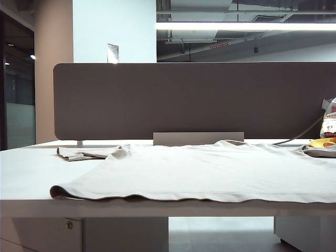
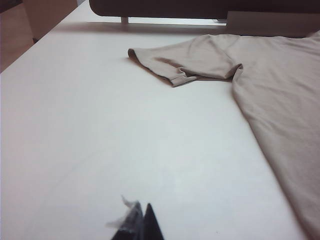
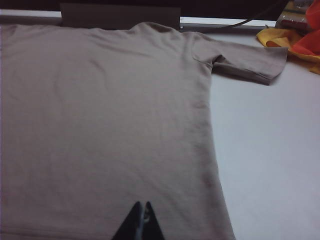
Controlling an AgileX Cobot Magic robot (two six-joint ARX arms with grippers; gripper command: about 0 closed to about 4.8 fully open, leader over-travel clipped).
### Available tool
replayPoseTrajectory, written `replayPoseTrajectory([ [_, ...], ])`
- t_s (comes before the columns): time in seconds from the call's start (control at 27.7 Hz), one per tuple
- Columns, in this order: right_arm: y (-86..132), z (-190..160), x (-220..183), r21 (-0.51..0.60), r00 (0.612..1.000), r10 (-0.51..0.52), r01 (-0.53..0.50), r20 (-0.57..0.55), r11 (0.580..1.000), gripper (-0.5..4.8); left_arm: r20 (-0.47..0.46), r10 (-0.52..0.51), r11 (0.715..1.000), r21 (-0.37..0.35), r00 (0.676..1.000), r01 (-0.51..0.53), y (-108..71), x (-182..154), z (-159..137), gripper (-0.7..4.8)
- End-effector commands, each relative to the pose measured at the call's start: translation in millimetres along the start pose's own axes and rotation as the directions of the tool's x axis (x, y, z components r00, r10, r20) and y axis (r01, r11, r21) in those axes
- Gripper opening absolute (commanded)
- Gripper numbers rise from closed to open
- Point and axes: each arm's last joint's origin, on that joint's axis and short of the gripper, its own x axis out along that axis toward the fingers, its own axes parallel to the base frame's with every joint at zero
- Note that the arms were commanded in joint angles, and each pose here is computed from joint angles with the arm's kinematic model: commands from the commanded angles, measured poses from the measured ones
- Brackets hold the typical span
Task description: Fold the bottom side of the T-shirt horizontally towards the center, about one-third of the way, then fold the sleeve back towards the center, creating a straight line along the edge of the T-shirt, and finally fold the bottom of the T-shirt up towards the top, creating a neat rectangle.
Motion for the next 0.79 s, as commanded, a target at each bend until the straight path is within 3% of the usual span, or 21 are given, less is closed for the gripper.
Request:
replayPoseTrajectory([
  [0.04,0.4,1.1,0.3,0.012,1.000,0.013,-0.013,0.021,1.000,0.00,-0.004,-0.010,1.000,-0.010,1.000,0.010,-0.2,0.5,-1.6,-0.05],
  [0.11,0.6,1.9,0.3,0.057,0.999,0.020,-0.022,0.029,0.998,0.00,0.013,-0.011,0.998,-0.066,1.000,0.012,-0.3,0.5,0.0,-0.04],
  [0.25,0.9,2.7,0.1,0.123,0.999,0.029,-0.032,0.031,0.992,-0.01,0.026,-0.127,0.976,-0.176,0.992,0.129,-3.6,0.3,1.2,-0.01],
  [0.36,0.9,3.3,-0.1,0.238,0.999,0.028,-0.035,0.033,0.971,-0.02,0.002,-0.170,0.965,-0.202,0.985,0.167,-4.9,0.0,-0.9,-0.02],
  [0.51,1.1,8.0,-2.1,0.247,0.999,0.027,-0.034,0.034,0.968,-0.04,-0.002,-0.212,0.946,-0.252,0.977,0.205,-6.1,-0.2,-0.7,-0.03],
  [0.69,-2.3,31.0,-6.2,0.257,0.994,-0.112,0.107,0.004,0.960,-0.05,-0.001,-0.277,0.895,-0.365,0.961,0.258,-8.1,-0.7,-0.2,-0.03],
  [0.79,-2.8,38.1,3.0,0.294,0.989,-0.124,0.141,-0.078,0.945,-0.05,-0.002,-0.321,0.871,-0.392,0.947,0.295,-12.0,-1.1,-0.1,-0.03],
])
